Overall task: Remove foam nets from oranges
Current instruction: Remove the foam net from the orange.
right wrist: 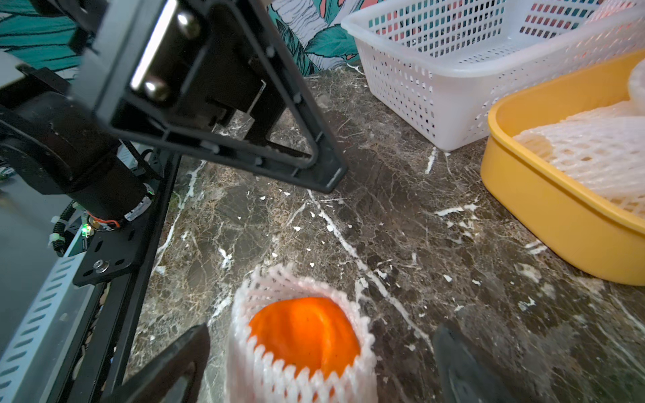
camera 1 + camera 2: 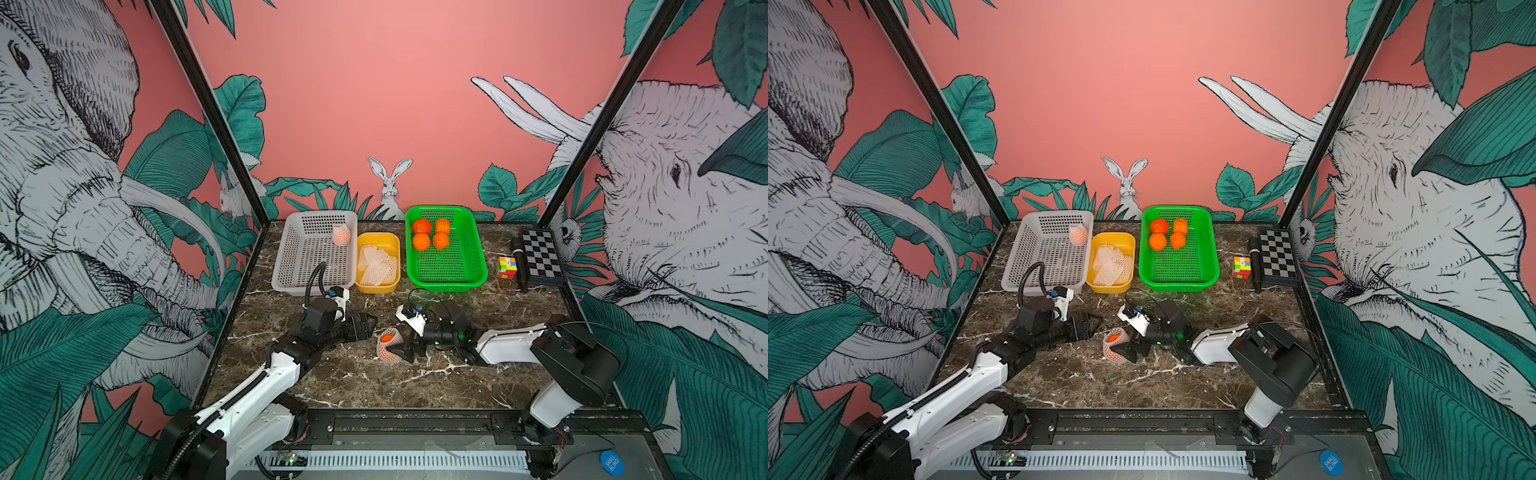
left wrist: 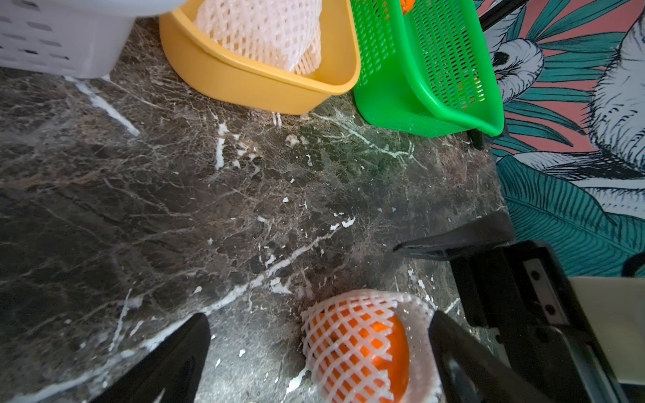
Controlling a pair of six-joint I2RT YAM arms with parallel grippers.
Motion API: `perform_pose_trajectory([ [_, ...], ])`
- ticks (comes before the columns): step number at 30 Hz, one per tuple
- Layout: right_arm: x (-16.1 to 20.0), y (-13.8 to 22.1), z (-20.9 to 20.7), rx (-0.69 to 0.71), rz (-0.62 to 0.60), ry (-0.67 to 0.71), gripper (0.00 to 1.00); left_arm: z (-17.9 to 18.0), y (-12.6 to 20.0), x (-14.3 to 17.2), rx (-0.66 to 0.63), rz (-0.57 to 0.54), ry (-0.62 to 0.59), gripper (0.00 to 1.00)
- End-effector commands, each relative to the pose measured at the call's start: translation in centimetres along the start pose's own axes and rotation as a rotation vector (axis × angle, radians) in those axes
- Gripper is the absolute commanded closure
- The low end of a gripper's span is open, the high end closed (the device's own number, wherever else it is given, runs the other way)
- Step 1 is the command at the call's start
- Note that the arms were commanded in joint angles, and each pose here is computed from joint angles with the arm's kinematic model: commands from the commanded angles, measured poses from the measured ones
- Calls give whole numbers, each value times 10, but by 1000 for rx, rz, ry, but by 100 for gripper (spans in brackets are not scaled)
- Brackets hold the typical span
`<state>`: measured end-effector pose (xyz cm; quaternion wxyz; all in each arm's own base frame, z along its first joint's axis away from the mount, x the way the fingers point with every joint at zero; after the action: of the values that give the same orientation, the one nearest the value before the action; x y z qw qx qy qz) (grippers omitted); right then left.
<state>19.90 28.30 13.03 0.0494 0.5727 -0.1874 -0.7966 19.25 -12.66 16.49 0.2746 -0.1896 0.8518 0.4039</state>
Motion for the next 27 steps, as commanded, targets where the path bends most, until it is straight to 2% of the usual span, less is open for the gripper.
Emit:
perform_pose_trajectory([
  [1,-9,-9,2,-29,-25,18,1,4,-2,5,12,-3,14,1],
  [4,-10,-13,2,-54,-22,25,4,5,-4,7,15,3,16,1],
  [11,-8,-11,6,-92,4,21,36,6,-8,8,11,22,5,1],
  [18,-6,-3,11,-96,7,7,73,7,-12,7,3,41,-11,1],
  [20,-5,0,14,-94,8,6,77,7,-12,6,1,45,-15,1],
  [23,-3,4,14,-80,21,10,89,5,-12,2,7,37,-21,1],
  [24,-14,10,18,-75,-11,33,92,4,-11,-1,11,29,-25,1],
  [27,-23,15,20,-58,-43,52,94,-1,-7,-7,24,12,-47,1],
])
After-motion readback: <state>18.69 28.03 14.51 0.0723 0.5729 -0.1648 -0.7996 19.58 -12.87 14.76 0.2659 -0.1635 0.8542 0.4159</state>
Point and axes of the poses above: each gripper's point midway between its finger pads, its own y axis back along the fingers, its own z axis along the line the jaws close on, x = y × z, the point moved 9 cm from there along y, back along the fingers, and after that the axes turned 7 degrees about -y, right-handed, at the moved point
